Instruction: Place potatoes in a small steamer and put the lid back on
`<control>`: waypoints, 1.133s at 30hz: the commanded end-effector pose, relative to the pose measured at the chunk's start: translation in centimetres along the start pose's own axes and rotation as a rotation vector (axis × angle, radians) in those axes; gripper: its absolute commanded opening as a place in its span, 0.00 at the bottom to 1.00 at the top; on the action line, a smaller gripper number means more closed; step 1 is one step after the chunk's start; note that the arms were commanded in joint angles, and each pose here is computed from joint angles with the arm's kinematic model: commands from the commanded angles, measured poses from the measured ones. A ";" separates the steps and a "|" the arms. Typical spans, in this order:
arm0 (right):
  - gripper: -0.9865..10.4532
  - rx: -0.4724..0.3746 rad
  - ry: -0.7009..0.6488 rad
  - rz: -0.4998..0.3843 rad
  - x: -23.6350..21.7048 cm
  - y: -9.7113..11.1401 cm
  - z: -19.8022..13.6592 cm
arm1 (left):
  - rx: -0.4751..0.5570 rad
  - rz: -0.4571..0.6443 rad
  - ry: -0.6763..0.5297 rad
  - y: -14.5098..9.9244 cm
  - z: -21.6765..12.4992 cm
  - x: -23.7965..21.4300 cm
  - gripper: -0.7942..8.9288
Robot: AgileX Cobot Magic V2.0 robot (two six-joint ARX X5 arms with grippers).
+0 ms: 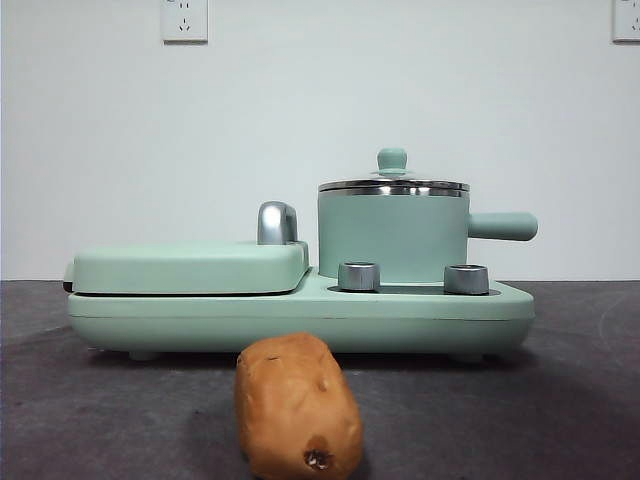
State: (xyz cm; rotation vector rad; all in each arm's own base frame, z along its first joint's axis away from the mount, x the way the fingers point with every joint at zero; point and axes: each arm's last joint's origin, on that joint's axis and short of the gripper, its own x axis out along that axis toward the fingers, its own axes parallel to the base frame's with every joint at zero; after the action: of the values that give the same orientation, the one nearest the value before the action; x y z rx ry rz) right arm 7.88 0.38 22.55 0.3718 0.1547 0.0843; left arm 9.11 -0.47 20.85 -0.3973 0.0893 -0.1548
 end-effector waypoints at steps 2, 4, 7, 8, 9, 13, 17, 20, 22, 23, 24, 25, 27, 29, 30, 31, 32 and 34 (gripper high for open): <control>0.10 0.019 0.088 0.052 -1.0 1.4 2.8 | -0.002 -0.056 -0.002 -1.5 3.1 -0.2 0.09; 0.10 0.016 0.148 0.071 -1.3 2.2 4.3 | 0.006 -0.087 0.018 -2.3 4.7 -0.1 0.09; 0.10 -0.027 0.211 0.139 -1.3 3.2 6.4 | 0.047 -0.146 0.060 -3.4 7.1 0.4 0.09; 0.10 -0.044 0.228 0.173 -1.3 3.6 7.1 | 0.058 -0.160 0.077 -3.7 7.9 0.7 0.09; 0.10 -0.058 0.240 0.199 -1.2 3.9 7.6 | 0.068 -0.170 0.093 -4.0 8.6 1.0 0.09; 0.10 -0.107 0.283 0.299 -0.2 4.9 10.0 | 0.101 -0.218 0.165 -5.0 11.3 2.5 0.09; 0.10 -0.147 0.322 0.391 1.0 5.7 11.7 | 0.109 -0.296 0.260 -6.0 13.5 4.0 0.09; 0.10 -0.156 0.342 0.455 1.8 6.2 12.7 | 0.108 -0.367 0.332 -6.6 14.8 5.0 0.09; 0.10 -0.149 0.358 0.494 2.3 6.4 13.1 | 0.110 -0.419 0.367 -7.0 15.4 5.5 0.09; 0.10 -0.146 0.363 0.511 2.5 6.4 13.1 | 0.113 -0.438 0.375 -7.2 15.5 5.7 0.09; 0.10 -0.140 0.374 0.527 2.8 6.5 13.2 | 0.113 -0.456 0.381 -7.3 15.7 5.9 0.09; 0.10 -0.136 0.380 0.534 2.9 6.5 13.1 | 0.112 -0.470 0.385 -7.4 15.7 6.1 0.09; 0.10 -0.124 0.393 0.532 3.2 6.4 13.1 | 0.119 -0.483 0.389 -7.5 15.7 6.3 0.09; 0.10 -0.114 0.398 0.529 3.3 6.4 13.0 | 0.141 -0.495 0.397 -7.6 15.5 6.6 0.09; 0.10 -0.109 0.401 0.527 3.4 6.4 13.0 | 0.143 -0.499 0.403 -7.6 15.4 6.7 0.11; 0.13 -0.103 0.403 0.526 3.4 6.4 13.0 | 0.142 -0.503 0.409 -7.7 15.3 6.9 0.13; 0.16 -0.099 0.406 0.525 3.4 6.4 13.0 | 0.141 -0.506 0.414 -7.7 15.2 7.0 0.16; 0.28 -0.089 0.409 0.523 3.4 6.4 13.0 | 0.136 -0.512 0.430 -7.8 15.0 7.4 0.25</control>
State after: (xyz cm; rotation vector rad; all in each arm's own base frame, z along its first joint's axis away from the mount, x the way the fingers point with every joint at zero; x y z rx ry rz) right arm 13.02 2.03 35.83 0.2840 0.4675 0.6790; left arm 16.93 -3.02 36.71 -0.2592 0.4203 -0.7337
